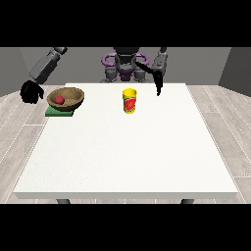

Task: Pick the cup and pour the ball into the bowl, then pick the bowl and place it on the pad

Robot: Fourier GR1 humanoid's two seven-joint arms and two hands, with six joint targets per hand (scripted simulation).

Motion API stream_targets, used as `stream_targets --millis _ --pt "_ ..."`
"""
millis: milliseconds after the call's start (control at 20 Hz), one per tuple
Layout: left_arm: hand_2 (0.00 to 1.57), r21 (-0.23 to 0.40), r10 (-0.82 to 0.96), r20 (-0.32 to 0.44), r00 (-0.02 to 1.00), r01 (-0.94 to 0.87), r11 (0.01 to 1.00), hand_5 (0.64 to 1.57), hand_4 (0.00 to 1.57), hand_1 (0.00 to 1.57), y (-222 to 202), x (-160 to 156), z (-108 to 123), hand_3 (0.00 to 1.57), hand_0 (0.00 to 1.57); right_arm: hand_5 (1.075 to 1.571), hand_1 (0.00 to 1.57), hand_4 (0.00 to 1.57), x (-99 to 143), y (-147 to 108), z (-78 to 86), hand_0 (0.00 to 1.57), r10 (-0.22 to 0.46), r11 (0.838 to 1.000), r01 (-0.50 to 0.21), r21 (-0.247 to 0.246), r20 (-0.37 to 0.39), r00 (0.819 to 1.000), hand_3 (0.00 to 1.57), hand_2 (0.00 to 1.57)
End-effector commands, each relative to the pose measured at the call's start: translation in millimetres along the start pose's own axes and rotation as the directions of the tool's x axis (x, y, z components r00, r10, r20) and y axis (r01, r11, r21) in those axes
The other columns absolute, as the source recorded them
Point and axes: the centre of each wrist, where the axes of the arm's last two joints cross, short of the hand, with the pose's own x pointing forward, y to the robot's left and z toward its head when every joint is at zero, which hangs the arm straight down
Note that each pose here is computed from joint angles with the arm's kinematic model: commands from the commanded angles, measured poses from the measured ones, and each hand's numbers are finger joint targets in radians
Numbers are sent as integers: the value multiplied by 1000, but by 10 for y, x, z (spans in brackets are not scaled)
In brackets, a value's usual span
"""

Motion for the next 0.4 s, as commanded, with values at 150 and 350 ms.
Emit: stream_targets --millis 150,350 --pt "0 -13 -16 -93 996 15 1000 682 0 0 -325 -315 105 0 0 1532 1571 430 -133 261 -107 1571 14 1000 -14 3 -81 997 1225 1571" --pt "0 -49 -16 -189 982 7 999 682 0 0 -309 -525 330 0 0 1087 501 381 417 20 -29 501 215 976 -216 -29 -45 976 0 238"
